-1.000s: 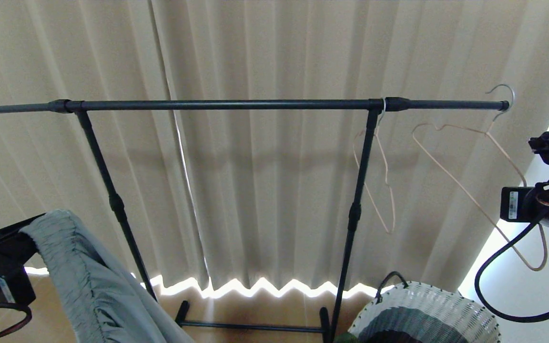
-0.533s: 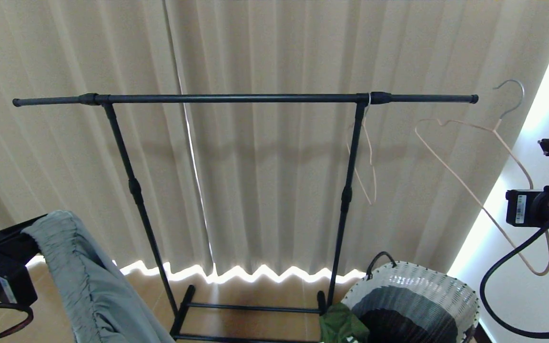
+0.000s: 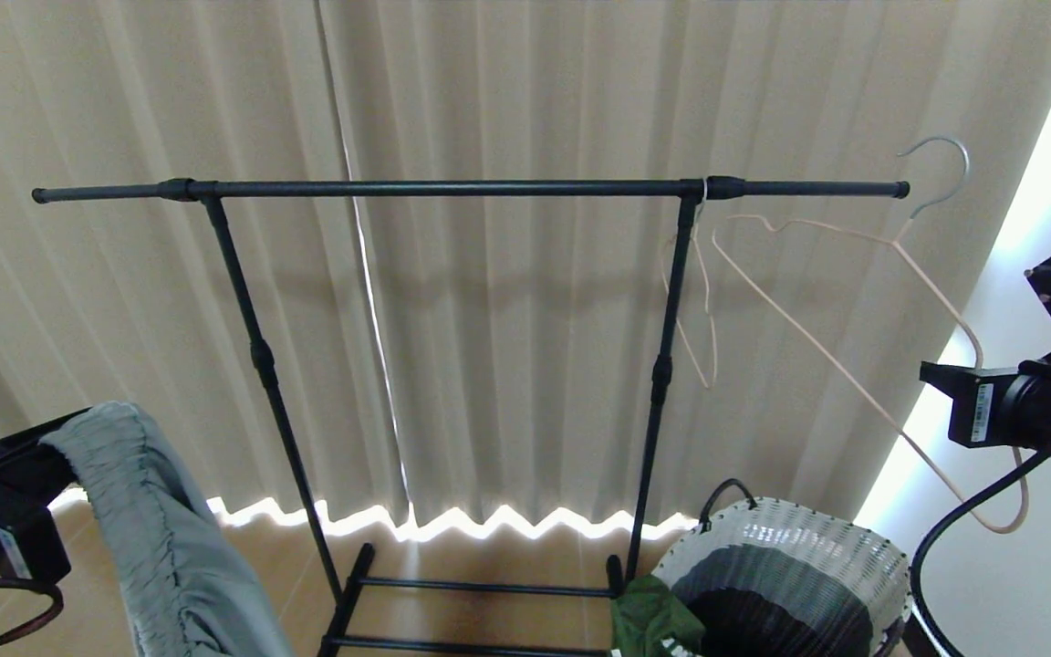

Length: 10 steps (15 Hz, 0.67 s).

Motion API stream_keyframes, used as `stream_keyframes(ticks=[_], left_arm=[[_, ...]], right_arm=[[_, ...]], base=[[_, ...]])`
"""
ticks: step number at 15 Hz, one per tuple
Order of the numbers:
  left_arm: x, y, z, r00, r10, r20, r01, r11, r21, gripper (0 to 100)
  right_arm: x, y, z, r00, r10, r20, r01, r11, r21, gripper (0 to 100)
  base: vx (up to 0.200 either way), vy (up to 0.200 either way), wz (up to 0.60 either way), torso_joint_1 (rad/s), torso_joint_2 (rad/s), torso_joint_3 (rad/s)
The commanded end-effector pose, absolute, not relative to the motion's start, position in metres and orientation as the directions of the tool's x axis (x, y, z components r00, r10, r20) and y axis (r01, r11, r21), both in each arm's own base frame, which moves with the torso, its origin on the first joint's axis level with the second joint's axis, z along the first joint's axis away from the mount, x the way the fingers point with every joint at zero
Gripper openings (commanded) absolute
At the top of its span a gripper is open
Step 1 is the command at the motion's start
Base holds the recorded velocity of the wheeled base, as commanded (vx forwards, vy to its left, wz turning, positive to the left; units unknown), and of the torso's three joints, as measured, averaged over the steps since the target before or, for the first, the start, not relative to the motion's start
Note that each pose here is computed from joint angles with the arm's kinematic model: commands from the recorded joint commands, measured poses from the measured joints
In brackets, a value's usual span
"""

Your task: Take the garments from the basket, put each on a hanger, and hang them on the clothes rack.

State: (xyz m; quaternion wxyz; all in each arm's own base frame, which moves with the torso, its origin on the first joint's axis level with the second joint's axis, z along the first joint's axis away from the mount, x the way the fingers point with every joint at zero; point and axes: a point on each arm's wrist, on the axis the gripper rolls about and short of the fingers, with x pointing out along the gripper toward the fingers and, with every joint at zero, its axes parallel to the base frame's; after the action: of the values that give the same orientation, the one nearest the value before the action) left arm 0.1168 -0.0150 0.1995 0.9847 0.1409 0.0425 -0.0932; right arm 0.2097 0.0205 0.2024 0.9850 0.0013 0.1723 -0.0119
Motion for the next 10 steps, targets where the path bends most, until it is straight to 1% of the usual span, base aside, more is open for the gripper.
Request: stream_keyframes(ticks=[1,7,10], left_arm=[[0.117,-0.015,0.1996,0.979,-0.172,-0.11,0.196,0.943,0.269,0],[0.1169,-0.015,0.1991,0.979,-0.172,-0.112,0.196,0.943,0.269,0],[0.1167,-0.0148,0.1997,0.979,-0.17,-0.109,0.194,0.943,0.269,0]], right_arm=[[0.2086,0.0219,0.2028,0.941,-0.016,-0.337,0.017,1.0,-0.001,0],[0.2027,0.0227,0.2067,0.948,0.015,-0.319,-0.013,1.0,0.008,0],[0.2029,0.0291,0.2058,0.945,0.044,-0.324,-0.044,0.999,0.006,0]], base=[[0.0,0.2,0.0,-0.002,0.0,0.007],[0.0,0.2,0.0,0.004,0.0,0.001],[0.0,0.2,0.0,-0.001,0.01,0.001]])
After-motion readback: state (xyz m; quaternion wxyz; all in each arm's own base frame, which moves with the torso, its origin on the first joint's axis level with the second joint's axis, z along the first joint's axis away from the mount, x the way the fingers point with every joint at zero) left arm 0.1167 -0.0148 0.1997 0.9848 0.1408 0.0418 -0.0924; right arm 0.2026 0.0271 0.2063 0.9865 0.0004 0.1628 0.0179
